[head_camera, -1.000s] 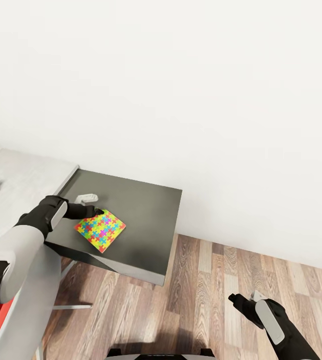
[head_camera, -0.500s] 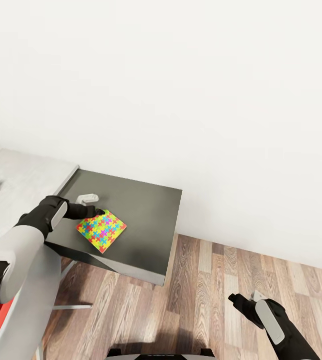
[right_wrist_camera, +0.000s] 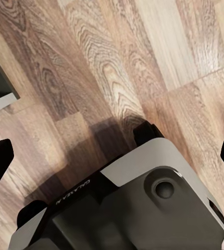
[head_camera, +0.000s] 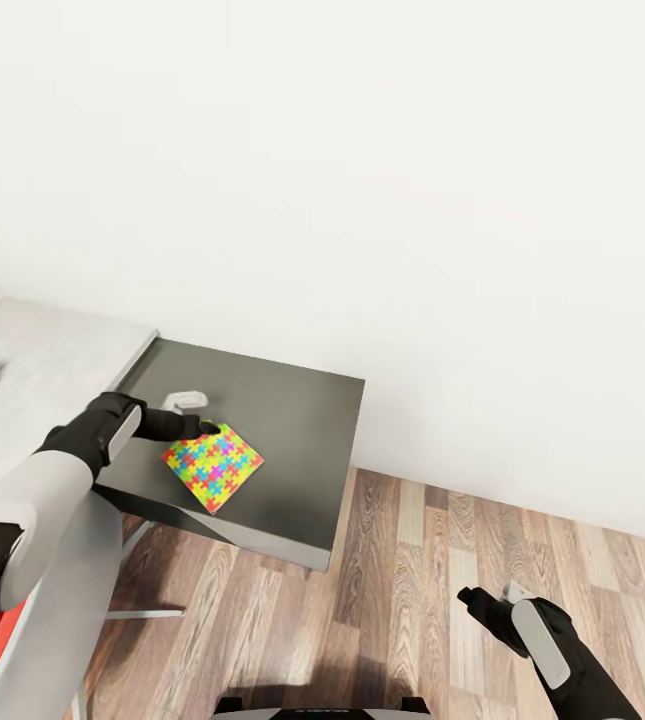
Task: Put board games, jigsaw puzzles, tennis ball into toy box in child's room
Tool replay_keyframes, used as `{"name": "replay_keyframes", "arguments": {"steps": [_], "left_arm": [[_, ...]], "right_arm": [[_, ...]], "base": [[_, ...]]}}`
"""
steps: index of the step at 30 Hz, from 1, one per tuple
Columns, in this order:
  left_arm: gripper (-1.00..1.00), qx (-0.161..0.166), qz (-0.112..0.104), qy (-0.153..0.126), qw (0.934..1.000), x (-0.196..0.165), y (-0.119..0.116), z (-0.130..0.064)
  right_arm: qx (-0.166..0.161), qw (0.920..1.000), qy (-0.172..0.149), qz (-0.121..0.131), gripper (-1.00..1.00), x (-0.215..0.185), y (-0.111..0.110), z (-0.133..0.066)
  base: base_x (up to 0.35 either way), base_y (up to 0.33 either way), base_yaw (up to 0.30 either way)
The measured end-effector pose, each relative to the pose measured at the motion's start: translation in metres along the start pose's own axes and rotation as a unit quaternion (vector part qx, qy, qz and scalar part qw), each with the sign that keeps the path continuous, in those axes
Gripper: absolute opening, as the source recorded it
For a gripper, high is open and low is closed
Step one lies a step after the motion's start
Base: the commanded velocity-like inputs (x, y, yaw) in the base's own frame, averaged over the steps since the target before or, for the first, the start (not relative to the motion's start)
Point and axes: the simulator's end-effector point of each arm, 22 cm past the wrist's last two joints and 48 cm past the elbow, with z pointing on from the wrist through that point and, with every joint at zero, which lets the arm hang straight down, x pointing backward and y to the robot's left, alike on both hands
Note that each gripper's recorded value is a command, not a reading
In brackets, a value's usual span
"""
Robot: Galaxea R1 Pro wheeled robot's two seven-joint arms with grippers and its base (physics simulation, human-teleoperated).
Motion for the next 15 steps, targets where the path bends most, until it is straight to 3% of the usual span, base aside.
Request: {"name": "replay_keyframes", "arguments": {"steps": [15], "left_arm": [[1.0,0.019,0.003,0.003,0.9998,0.0013,-0.0116,0.0016]], "right_arm": [[0.001,1.0,0.0,0.0,1.0,-0.0007,-0.0012,-0.0001]], "base": [[0.0,0.0,0.0]]}}
